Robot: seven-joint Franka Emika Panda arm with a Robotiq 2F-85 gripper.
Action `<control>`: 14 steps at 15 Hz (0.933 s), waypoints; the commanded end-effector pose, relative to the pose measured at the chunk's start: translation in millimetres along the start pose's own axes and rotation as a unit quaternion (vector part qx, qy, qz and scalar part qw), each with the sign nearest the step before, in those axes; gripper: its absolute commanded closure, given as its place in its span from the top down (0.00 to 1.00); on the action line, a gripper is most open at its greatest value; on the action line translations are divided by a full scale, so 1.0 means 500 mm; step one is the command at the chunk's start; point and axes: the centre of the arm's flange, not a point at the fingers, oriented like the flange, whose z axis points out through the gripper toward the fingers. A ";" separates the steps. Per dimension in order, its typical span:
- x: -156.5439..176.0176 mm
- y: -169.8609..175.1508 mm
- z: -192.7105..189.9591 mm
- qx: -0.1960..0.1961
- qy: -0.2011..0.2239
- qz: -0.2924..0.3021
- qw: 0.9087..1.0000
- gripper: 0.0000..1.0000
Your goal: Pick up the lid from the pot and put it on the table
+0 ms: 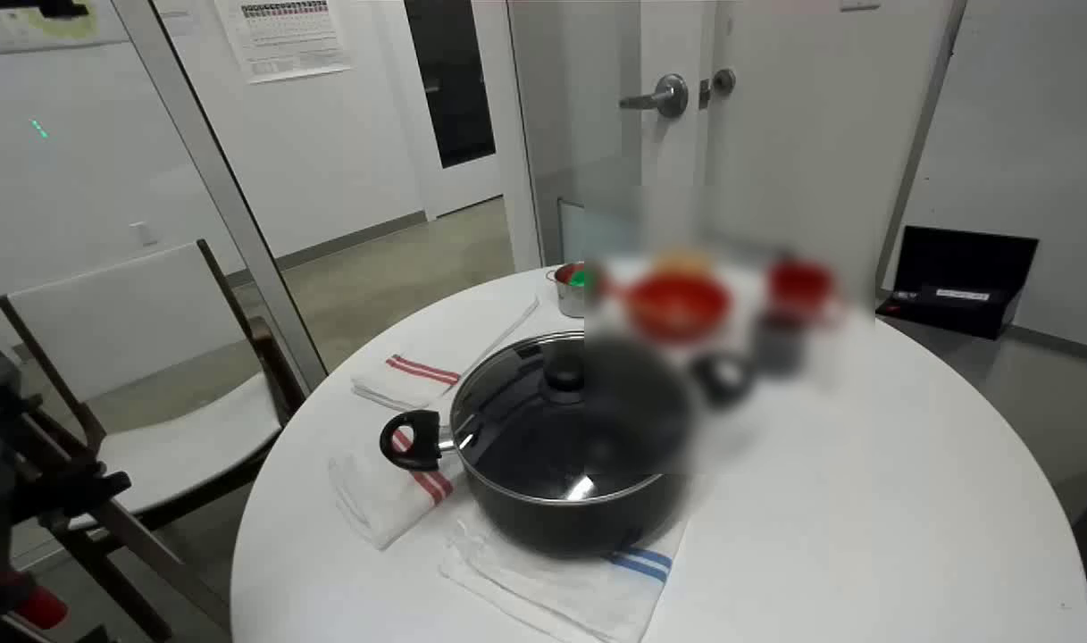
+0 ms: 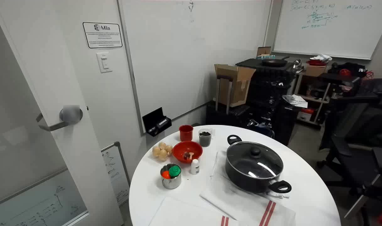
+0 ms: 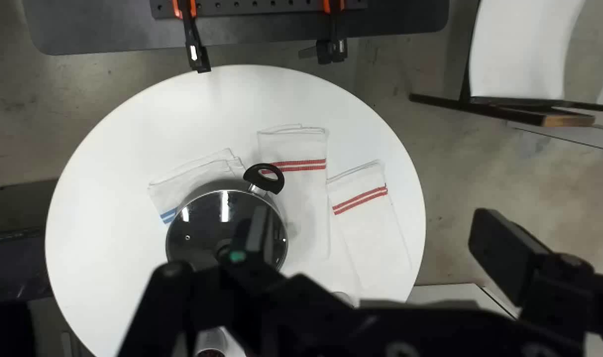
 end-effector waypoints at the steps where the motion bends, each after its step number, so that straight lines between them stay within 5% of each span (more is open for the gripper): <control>1: 0.000 0.000 0.000 0.000 0.000 0.000 1.000 1.00; 14: 0.013 0.001 0.006 -0.002 -0.003 0.004 1.000 1.00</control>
